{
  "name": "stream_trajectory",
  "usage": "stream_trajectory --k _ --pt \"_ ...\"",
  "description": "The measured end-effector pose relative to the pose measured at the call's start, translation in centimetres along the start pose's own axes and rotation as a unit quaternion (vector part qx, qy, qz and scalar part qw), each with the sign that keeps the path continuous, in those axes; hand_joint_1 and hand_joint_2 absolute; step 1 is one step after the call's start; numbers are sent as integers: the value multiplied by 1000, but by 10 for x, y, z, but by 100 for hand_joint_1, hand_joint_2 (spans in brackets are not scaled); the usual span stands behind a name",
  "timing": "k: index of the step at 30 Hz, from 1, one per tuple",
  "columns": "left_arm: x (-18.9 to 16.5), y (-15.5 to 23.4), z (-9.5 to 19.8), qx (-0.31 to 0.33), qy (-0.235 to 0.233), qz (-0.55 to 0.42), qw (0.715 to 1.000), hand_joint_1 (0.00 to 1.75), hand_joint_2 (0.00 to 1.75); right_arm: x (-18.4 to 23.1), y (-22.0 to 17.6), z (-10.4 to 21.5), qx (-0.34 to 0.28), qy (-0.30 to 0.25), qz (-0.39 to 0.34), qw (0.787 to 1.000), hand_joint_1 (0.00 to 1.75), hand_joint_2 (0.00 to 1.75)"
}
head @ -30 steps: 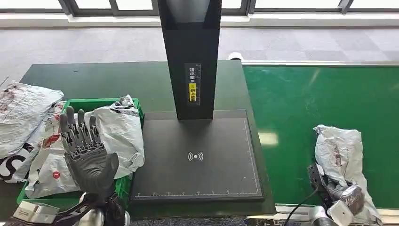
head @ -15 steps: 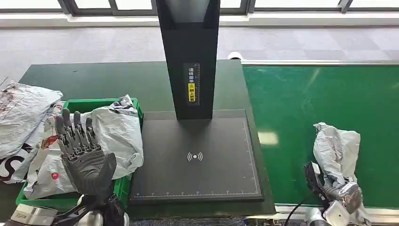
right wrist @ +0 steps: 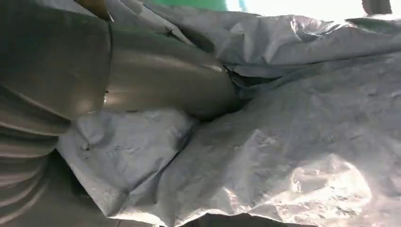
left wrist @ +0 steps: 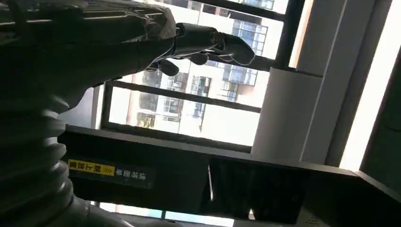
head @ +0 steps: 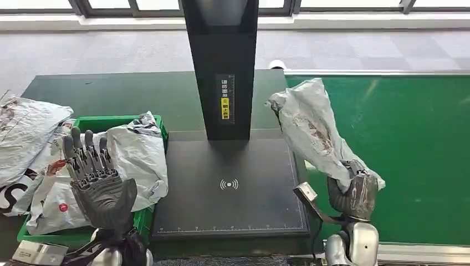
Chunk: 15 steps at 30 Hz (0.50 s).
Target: Moved the parcel from conveyor to table for the left to box.
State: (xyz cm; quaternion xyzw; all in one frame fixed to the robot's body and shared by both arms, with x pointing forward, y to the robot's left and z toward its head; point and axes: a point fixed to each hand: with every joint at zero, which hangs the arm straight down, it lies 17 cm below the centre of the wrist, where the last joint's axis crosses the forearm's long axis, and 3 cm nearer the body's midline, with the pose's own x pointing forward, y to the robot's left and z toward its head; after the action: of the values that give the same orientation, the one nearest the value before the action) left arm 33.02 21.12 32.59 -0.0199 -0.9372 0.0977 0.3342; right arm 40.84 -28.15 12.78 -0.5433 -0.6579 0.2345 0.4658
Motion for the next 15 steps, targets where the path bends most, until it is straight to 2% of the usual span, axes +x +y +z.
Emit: stream_trajectory --k 8,15 --pt "-1 2 -2 5 -2 -4 1000 0 175 38 -30 -7 -39 -51 -17 998 175 175" --pt "-3 -2 -10 4 -9 4 1000 0 175 108 -43 -10 -55 -125 -53 989 175 175"
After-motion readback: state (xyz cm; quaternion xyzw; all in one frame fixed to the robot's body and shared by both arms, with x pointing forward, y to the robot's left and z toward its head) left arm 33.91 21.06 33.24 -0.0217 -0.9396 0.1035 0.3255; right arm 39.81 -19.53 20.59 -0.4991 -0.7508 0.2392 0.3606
